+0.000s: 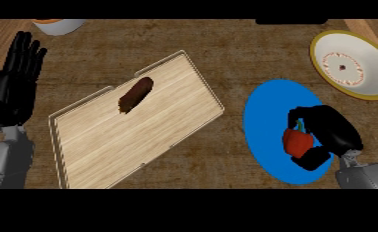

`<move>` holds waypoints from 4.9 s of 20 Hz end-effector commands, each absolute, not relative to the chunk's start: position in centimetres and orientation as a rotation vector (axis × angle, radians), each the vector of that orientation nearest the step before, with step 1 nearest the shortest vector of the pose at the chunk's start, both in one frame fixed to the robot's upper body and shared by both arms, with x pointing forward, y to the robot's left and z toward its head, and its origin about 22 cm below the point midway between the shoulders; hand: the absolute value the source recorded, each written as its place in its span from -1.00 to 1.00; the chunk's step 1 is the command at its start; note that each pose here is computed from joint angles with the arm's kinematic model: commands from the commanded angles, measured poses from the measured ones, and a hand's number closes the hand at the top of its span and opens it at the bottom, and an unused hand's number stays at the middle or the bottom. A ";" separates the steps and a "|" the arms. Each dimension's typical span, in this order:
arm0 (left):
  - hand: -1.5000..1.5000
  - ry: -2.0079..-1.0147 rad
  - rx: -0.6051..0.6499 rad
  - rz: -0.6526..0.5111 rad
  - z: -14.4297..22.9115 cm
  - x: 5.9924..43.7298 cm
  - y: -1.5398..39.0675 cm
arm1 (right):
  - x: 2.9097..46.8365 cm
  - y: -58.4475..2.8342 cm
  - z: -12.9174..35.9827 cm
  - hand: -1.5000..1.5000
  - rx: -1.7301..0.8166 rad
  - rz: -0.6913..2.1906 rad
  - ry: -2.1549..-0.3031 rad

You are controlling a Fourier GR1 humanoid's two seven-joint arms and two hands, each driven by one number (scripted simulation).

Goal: Pick the bell pepper from the plate and place it in the bowl

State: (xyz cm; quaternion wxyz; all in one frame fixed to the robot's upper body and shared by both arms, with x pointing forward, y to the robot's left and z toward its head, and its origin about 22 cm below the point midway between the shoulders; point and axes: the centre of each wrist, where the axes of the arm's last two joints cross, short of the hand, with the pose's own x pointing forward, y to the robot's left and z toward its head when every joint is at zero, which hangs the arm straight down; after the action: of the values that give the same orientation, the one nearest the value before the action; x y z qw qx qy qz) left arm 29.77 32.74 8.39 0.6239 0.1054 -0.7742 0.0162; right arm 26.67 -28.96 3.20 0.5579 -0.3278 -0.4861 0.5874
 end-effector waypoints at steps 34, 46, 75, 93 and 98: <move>0.00 -1.822 0.199 -0.001 9.6 30.8 31.2 | 16.7 -63.7 27.3 1.00 -0.844 0.733 -1.627; 0.00 -1.797 0.156 -0.009 8.3 31.2 30.2 | 24.8 -59.5 25.9 1.00 -0.710 0.872 -1.527; 0.00 -1.833 0.178 -0.001 8.3 30.7 31.6 | 34.6 -50.5 10.7 -1.00 -0.477 0.527 -1.525; 0.00 -1.816 0.185 0.021 8.4 30.2 31.9 | 25.9 -59.4 15.8 -1.00 -0.610 -0.050 -1.665; 0.00 -1.827 0.178 0.023 8.9 30.3 31.9 | 23.3 -61.0 15.7 -1.00 -0.584 -0.057 -1.689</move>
State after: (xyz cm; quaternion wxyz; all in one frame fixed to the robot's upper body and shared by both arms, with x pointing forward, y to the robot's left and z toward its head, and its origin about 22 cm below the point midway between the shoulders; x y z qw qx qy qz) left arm 30.51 31.75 8.95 0.6065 0.0812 -0.7909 0.0073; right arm 25.29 -59.71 15.38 0.6303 -0.2598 -0.7314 -0.0160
